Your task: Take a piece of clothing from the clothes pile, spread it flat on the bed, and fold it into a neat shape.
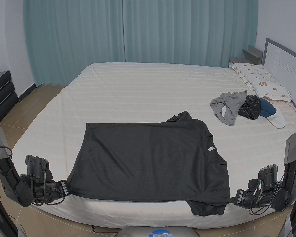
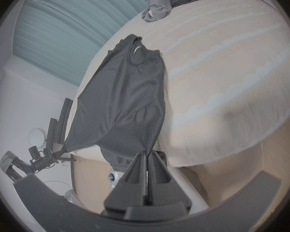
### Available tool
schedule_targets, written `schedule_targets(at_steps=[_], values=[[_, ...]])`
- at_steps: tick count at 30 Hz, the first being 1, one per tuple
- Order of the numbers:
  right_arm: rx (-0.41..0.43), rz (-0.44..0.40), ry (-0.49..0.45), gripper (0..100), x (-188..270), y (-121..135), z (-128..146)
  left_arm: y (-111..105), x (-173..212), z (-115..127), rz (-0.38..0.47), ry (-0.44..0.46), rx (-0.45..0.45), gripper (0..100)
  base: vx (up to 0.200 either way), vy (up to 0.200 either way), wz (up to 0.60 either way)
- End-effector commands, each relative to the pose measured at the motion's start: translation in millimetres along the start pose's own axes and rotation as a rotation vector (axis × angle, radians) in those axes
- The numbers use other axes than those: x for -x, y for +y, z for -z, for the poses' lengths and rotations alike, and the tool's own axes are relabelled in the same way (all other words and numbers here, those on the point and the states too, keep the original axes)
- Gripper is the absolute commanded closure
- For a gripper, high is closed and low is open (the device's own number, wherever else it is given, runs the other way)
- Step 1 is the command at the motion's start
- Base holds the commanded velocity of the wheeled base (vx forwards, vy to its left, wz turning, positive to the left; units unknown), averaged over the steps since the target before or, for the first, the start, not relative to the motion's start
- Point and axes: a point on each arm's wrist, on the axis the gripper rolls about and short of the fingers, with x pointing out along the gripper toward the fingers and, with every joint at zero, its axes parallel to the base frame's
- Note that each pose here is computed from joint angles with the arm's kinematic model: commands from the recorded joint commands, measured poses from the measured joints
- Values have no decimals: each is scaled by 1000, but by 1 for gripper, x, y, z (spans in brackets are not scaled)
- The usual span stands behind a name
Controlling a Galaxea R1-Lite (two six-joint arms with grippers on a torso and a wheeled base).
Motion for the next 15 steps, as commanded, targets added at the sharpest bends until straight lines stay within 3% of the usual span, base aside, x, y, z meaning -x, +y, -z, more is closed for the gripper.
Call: schedule_targets(at_steps=[1,15], values=[[28,-8,6,100,14,7,3,2,4,8,-7,21,-21,100,0,0,0],[61,46,74,100,32,11,13,16,10,18,-49,57,-94,100,0,0,0]])
